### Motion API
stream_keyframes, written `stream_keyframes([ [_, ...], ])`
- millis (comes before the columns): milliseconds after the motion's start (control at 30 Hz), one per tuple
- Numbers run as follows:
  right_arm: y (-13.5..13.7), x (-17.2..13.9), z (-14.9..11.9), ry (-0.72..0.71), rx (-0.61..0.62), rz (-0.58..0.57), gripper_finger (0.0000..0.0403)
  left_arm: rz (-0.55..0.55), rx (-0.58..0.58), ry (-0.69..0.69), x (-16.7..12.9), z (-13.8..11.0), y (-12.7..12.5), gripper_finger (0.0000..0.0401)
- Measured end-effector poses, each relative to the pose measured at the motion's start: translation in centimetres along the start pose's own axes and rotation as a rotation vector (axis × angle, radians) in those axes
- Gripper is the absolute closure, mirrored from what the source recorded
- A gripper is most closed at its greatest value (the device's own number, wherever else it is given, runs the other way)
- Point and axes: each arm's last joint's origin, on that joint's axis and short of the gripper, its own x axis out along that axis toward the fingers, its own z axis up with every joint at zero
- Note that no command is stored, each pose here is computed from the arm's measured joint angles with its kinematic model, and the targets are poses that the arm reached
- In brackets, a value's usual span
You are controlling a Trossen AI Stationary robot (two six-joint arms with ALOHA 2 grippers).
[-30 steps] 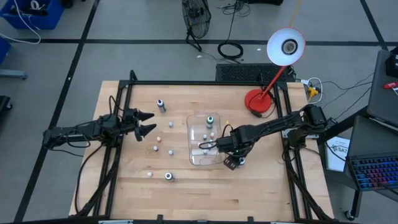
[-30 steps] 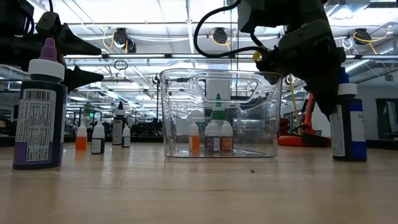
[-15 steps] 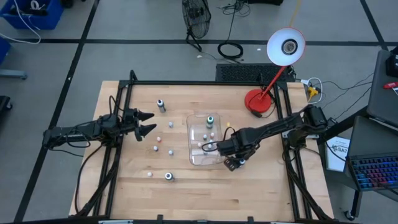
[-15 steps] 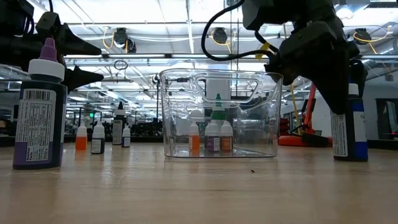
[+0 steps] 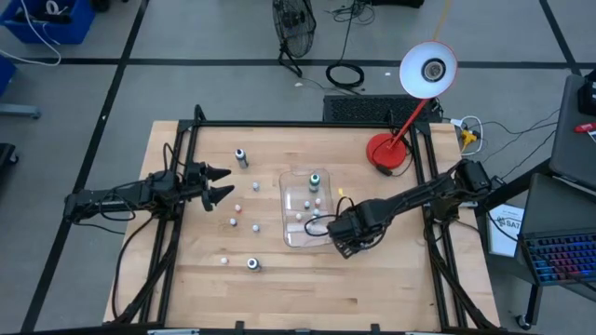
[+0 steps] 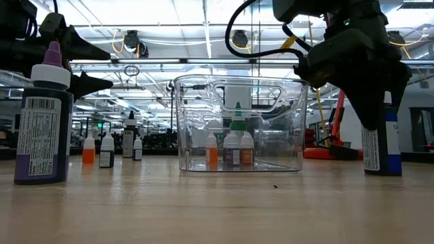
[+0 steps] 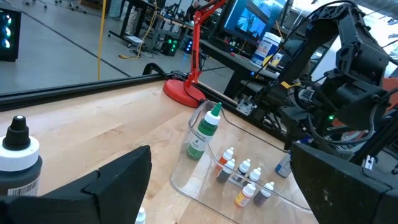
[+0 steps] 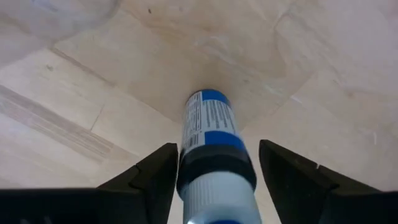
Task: Pick & Place food coloring
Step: Put the big blue food coloring bottle into the transparent bin
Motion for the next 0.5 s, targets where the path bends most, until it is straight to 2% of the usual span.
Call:
stream_keyframes([
  [233, -0.1, 0.1, -0.5, -0.001, 0.016, -0.027, 0.0230, 0.000, 0.000, 0.000, 0.0, 0.0, 0.0, 0.0022],
  [367, 0.2, 0.2, -1.1, -0.083, -0.075, -0.055, 0.0276, 0.000, 0.000, 0.000, 0.0, 0.0, 0.0, 0.0022],
  [500, 0.7, 0.2, -2.0, -0.251, -0.204, -0.101, 0.0277, 0.000, 0.000, 0.000, 0.0, 0.0, 0.0, 0.0022],
])
